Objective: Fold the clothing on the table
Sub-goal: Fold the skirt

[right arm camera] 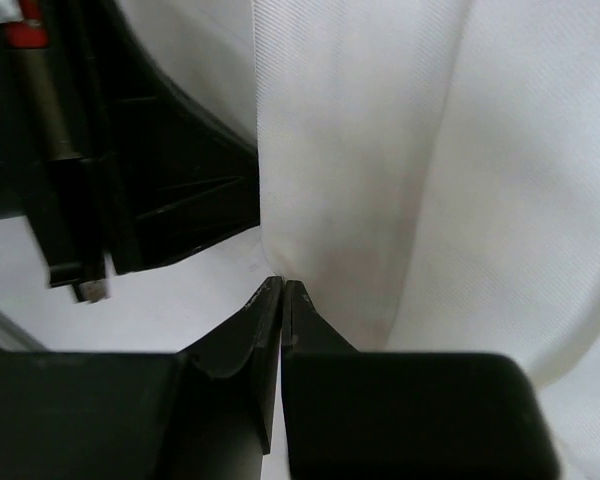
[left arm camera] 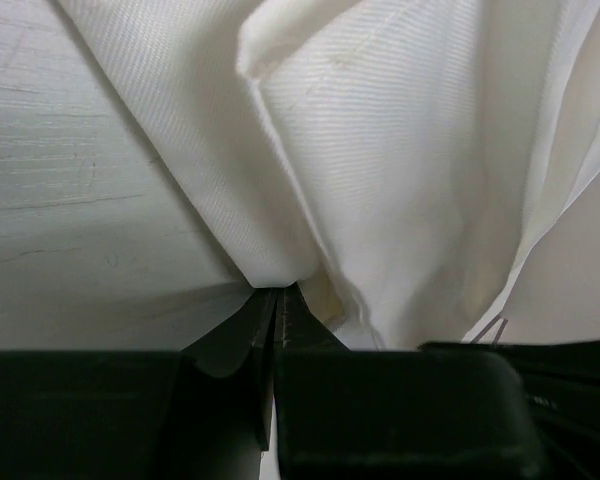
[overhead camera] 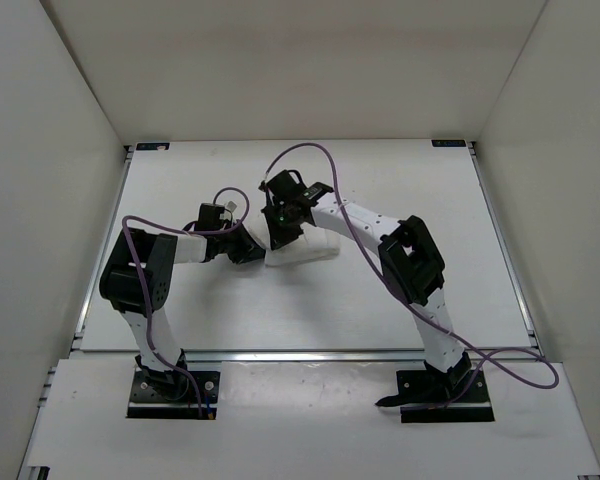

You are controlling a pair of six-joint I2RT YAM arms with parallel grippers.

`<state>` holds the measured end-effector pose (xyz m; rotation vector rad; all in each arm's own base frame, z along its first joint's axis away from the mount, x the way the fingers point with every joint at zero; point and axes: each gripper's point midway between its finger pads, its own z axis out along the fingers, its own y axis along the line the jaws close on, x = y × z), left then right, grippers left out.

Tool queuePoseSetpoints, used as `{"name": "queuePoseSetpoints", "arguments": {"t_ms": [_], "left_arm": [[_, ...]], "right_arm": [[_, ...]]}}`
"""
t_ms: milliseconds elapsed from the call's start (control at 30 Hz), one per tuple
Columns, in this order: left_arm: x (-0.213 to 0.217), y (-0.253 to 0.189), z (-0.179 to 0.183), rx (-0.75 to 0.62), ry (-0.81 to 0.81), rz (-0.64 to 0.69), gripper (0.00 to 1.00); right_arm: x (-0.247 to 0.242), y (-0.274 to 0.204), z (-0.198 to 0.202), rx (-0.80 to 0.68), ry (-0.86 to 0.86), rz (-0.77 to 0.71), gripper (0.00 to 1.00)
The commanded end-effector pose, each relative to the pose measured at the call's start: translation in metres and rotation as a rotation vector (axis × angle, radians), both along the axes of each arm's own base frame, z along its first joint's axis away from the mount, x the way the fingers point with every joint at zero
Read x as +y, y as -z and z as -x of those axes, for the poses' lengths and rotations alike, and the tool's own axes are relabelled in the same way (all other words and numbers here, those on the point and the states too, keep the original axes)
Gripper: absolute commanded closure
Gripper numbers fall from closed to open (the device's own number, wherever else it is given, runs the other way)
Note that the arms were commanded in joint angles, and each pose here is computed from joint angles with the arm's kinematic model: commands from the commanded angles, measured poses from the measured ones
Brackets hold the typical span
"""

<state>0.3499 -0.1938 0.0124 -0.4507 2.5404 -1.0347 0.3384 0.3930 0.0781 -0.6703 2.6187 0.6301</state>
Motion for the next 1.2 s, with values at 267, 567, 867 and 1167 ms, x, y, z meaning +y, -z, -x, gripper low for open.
{"name": "queuePoseSetpoints", "arguments": {"t_ms": [267,567,867,1167], "left_arm": [[0.006,0.020,0.012,0.056,0.007,-0.046,1.00],[0.006,0.020,0.013,0.057,0.001,-0.036,0.95],[0.014,0.011,0.023,0.052,-0.030,-0.003,0.42],[0.024,-0.003,0.033,0.036,-0.064,0.037,0.37]], "right_arm": [[0.024,-0.092,0.004,-0.064,-0.011,-0.277,1.00],[0.031,-0.084,0.005,-0.036,-0.010,-0.281,1.00],[0.032,-0.057,0.008,0.008,-0.012,-0.237,1.00],[0.028,-0.040,0.016,0.097,0.014,-0.237,0.99]]}}
